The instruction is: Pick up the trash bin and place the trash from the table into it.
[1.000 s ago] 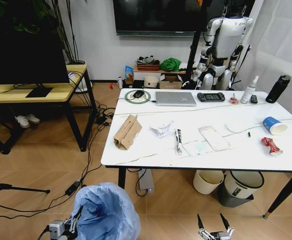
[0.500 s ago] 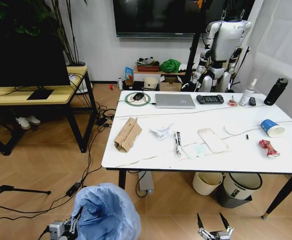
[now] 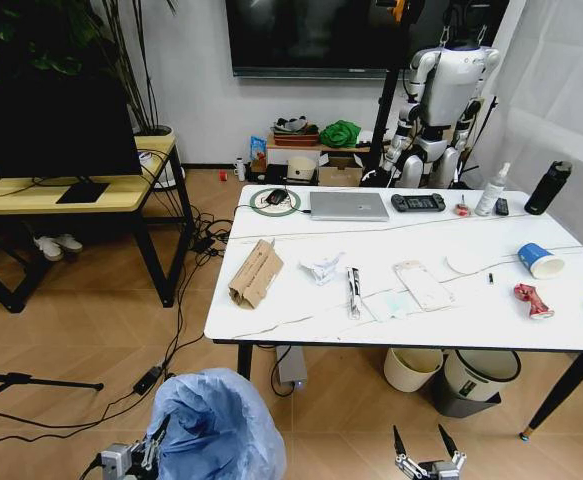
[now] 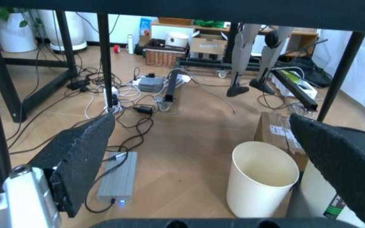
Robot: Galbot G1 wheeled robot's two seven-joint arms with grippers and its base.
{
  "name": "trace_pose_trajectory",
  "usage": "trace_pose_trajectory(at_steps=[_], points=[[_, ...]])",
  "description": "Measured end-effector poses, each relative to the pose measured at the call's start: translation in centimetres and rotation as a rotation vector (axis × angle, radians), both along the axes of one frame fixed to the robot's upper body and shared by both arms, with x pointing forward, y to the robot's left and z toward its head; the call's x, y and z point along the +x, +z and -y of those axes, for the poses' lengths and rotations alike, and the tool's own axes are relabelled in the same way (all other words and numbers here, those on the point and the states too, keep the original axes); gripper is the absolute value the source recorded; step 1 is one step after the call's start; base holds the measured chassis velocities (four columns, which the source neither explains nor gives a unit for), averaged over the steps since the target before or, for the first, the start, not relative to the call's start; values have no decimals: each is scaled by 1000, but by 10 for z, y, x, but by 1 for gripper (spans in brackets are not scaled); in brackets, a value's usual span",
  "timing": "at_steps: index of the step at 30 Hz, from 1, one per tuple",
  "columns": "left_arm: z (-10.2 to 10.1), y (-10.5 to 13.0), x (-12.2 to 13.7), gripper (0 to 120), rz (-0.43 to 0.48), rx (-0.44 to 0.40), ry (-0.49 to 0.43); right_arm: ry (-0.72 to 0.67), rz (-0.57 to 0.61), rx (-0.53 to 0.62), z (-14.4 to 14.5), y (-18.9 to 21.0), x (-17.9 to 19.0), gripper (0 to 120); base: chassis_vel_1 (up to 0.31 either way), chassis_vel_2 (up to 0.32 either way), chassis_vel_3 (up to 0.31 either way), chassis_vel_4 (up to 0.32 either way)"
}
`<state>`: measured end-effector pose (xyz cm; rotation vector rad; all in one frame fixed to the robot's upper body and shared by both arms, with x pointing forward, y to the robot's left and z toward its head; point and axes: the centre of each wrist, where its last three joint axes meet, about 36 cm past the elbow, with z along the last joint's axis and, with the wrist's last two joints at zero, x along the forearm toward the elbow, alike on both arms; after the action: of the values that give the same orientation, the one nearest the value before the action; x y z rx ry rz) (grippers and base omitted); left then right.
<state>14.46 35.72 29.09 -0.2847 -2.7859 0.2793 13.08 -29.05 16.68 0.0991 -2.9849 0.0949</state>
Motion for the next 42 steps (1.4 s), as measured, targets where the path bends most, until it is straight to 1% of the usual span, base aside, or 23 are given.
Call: trace_pose_trajectory(at_steps=[13, 15, 16, 18, 19, 20, 22, 23, 24, 26, 27, 29, 30, 31, 33, 34, 36, 39, 42], points=[[0, 2, 2, 0, -24, 0, 44, -7, -1, 9, -1, -1, -1, 100, 0, 0, 0, 0], [-1, 2, 0, 0, -30, -10, 42, -32, 20, 38, 1, 6, -2, 100, 0, 0, 0, 0], [-2, 4, -1, 0, -30, -13, 42, -44, 35, 55, 9, 17, 1, 100, 0, 0, 0, 0], [-5, 7, -3, 0, -37, -9, 42, -60, 90, 77, 32, 47, 16, 100, 0, 0, 0, 0], [-7, 9, -4, 0, -43, -7, 44, -77, 138, 109, 45, 72, 33, 100, 0, 0, 0, 0], [-7, 9, -4, 0, -43, -7, 44, -77, 138, 109, 45, 72, 33, 100, 0, 0, 0, 0], [-9, 11, -6, 0, -52, -6, 53, -98, 173, 174, 56, 103, 56, 100, 0, 0, 0, 0], [-10, 13, -8, 0, -56, -3, 58, -96, 186, 210, 60, 125, 73, 100, 0, 0, 0, 0], [-11, 15, -9, 0, -62, 3, 65, -90, 199, 222, 62, 139, 87, 100, 0, 0, 0, 0], [-11, 19, -15, 0, -90, 19, 92, -39, 260, 198, 60, 176, 132, 100, 0, 0, 0, 0], [-11, 19, -15, 0, -90, 19, 92, -39, 260, 198, 60, 176, 132, 100, 0, 0, 0, 0], [-9, 23, -18, 0, -102, 30, 109, 24, 289, 173, 51, 202, 169, 100, 0, 0, 0, 0], [-8, 26, -19, 0, -110, 45, 119, 61, 278, 159, 45, 218, 190, 100, 0, 0, 0, 0], [-7, 29, -18, 0, -118, 53, 124, 84, 253, 148, 40, 231, 204, 100, 0, 0, 0, 0], [-5, 32, -12, 0, -122, 61, 121, 101, 179, 152, 30, 252, 223, 100, 0, 0, 0, 0], [-5, 32, -12, 0, -122, 61, 121, 101, 179, 152, 30, 252, 223, 100, 0, 0, 0, 0], [-2, 36, -8, 0, -116, 64, 125, 95, 94, 191, 16, 262, 240, 100, 0, 0, 0, 0], [1, 40, -8, 0, -108, 71, 137, 104, -38, 197, 0, 255, 261, 100, 0, 0, 0, 0], [1, 40, -9, 0, -106, 81, 142, 110, -99, 182, -8, 243, 267, 100, 0, 0, 0, 0]])
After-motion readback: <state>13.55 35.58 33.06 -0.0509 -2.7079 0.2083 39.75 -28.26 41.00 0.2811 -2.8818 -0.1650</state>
